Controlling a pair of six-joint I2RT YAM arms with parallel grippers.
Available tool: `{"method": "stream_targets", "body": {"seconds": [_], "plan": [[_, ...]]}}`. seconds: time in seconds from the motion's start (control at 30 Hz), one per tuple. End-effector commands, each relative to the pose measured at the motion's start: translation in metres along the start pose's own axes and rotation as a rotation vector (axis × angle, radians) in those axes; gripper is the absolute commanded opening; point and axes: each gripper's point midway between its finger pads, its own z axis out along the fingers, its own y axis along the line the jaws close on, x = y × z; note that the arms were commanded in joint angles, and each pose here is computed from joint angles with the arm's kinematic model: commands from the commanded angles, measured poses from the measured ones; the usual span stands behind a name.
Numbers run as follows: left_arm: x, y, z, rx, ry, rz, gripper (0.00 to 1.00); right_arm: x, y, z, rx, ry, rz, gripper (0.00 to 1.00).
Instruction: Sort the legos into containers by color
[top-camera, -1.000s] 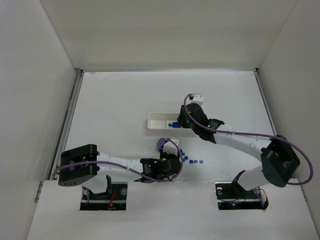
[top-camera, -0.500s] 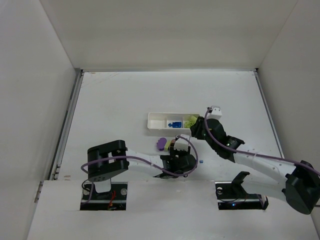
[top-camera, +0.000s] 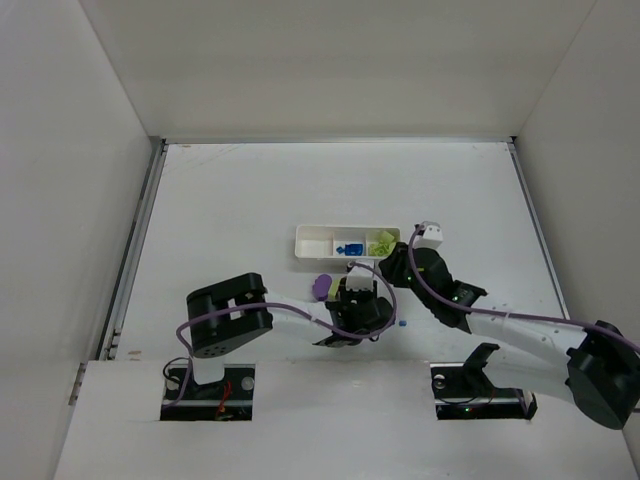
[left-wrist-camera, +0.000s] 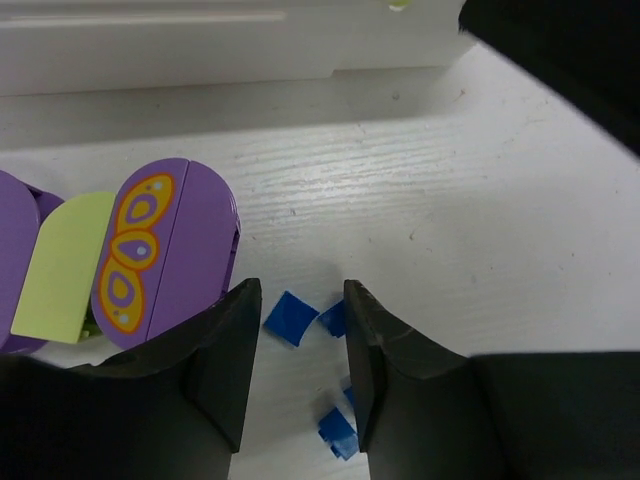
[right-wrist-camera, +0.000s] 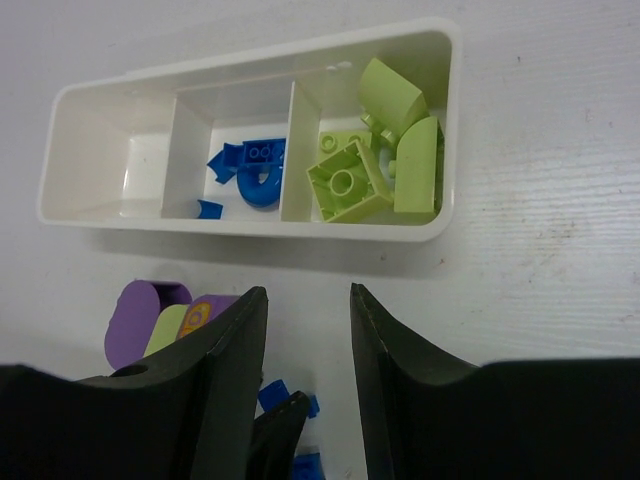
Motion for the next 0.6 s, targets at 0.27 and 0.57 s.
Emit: {"method": "stream_targets", "body": {"seconds": [0.27,0.57], "plan": [[0.010,0.008,0.000,-0.014,0.022,-0.005,0.27,-0.006,0.013,0.002,-0.054,-0.040,0.037,0.45],[0.000,0.009,-0.015,0.010,-0.001,-0.020,0.37,-0.004,0.011,0.002,-0.052,-0.035,0.037,0.45]]}}
